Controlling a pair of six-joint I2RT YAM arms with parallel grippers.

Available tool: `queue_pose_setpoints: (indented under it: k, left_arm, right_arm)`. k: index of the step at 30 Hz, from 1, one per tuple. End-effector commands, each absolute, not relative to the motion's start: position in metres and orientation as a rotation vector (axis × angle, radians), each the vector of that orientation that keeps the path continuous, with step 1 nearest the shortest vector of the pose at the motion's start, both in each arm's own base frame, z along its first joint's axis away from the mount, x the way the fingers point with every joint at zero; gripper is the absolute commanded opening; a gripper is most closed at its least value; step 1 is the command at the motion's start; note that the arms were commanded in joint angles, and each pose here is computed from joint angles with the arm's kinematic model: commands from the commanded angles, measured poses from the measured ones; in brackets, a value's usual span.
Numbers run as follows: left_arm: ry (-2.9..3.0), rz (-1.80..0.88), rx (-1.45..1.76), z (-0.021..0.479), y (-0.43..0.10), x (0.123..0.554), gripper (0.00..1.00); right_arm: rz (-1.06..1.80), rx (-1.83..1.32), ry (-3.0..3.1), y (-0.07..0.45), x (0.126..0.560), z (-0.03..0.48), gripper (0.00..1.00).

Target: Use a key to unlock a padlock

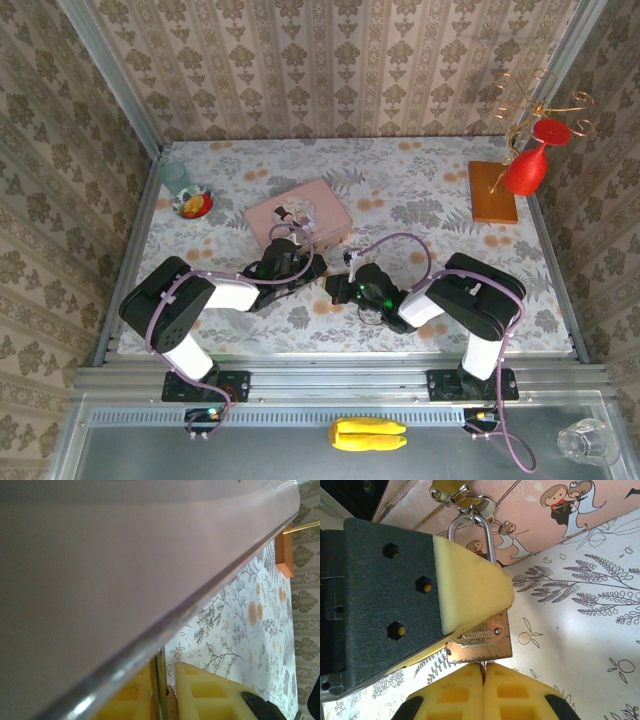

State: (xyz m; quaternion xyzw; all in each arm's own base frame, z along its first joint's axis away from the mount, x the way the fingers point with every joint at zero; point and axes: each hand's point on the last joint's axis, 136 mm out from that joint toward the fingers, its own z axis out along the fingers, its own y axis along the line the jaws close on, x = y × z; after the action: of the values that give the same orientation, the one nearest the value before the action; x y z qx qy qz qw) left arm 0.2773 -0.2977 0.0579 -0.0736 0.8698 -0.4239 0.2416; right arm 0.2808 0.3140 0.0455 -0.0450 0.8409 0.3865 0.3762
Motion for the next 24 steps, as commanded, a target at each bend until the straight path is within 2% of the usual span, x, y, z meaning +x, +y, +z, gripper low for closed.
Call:
queue_pose_setpoints:
  k: [1,13,19,24]
  left_arm:
    - [2.224,-1.281,-0.119,0.104,-0.319,0.287,0.19]
    - [2.305,-1.014,-0.103,0.104,-0.290,0.285,0.41]
    - [2.301,-0.976,-0.144,0.101,-0.271,0.286,0.42]
    - [2.280,-0.955,-0.108,0.111,-0.267,0.286,0.42]
  right_arm:
    - [0.965,-0.094,2.209,0.309,0.278,0.035,0.02]
    - [0.894,-0.131,2.230,0.302,0.278,0.034,0.02]
    - [0.892,-0.132,2.230,0.301,0.278,0.037,0.03]
    - [0.883,-0.141,2.238,0.299,0.277,0.038,0.11]
